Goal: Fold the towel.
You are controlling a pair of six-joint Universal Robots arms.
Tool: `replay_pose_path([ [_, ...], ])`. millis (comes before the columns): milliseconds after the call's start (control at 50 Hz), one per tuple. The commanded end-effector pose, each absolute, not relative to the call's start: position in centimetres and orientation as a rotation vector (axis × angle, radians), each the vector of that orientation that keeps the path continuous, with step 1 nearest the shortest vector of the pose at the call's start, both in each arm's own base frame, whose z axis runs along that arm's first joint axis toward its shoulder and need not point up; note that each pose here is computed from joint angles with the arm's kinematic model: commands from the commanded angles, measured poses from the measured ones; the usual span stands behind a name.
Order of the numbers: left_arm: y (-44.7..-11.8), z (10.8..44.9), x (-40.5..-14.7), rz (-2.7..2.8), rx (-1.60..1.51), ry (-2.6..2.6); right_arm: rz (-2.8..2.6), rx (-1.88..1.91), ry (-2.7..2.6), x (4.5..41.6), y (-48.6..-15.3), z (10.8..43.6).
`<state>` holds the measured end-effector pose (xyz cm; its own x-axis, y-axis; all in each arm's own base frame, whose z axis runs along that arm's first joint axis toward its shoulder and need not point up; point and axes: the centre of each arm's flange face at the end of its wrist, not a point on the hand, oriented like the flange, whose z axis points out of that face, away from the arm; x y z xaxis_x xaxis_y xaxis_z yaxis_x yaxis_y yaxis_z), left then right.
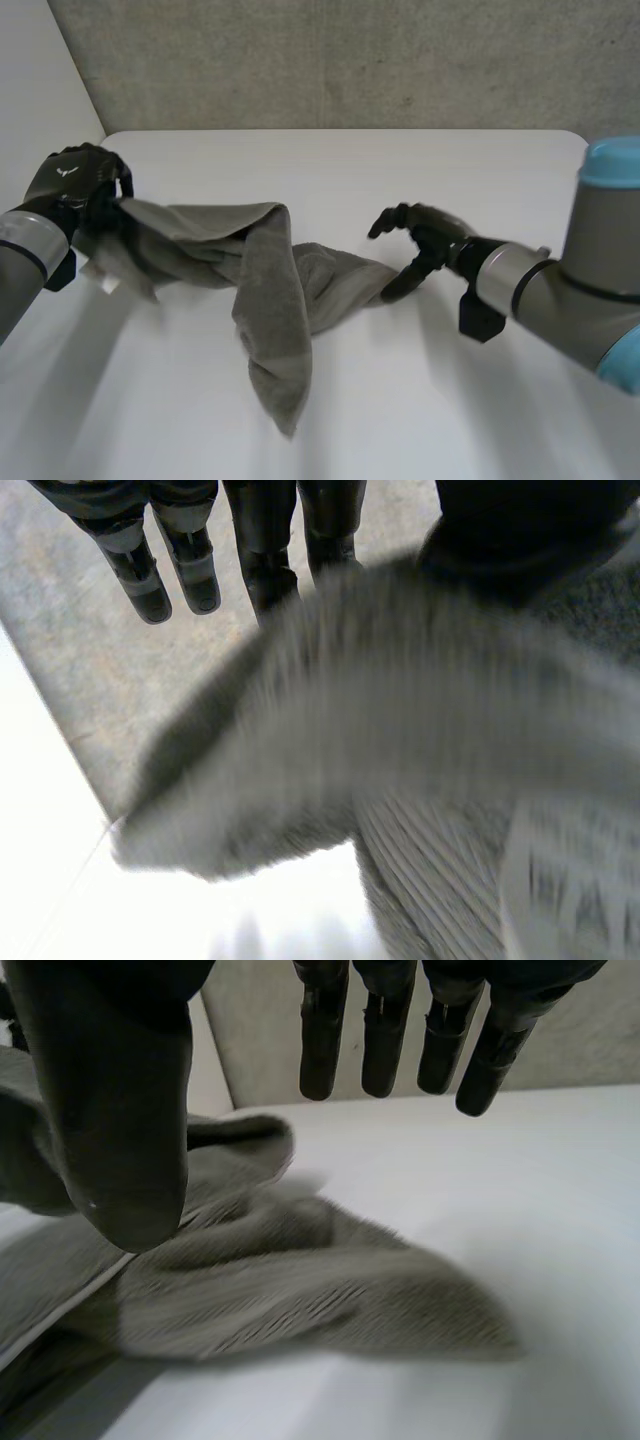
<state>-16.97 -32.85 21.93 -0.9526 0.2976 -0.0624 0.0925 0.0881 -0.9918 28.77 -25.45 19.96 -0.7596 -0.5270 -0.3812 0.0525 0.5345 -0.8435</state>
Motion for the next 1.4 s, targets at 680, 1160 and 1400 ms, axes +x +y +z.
replay_pose_path([
  [680, -30.4, 19.8, -24.7, 1.809, -0.609, -2.132, -1.256, -0.378, 2.239, 35.2, -18.4, 15.8],
  [1160, -31.9, 13.5, -26.4, 1.880, -0.868, -2.352, -1.171, -0.271, 2.218, 36.7, -18.2, 14.7],
  [1400, -32.6, 14.2, -25.6, 1.916, -0.835, -2.350, -1.131, -0.302, 2.200, 36.8, -17.5, 15.1],
])
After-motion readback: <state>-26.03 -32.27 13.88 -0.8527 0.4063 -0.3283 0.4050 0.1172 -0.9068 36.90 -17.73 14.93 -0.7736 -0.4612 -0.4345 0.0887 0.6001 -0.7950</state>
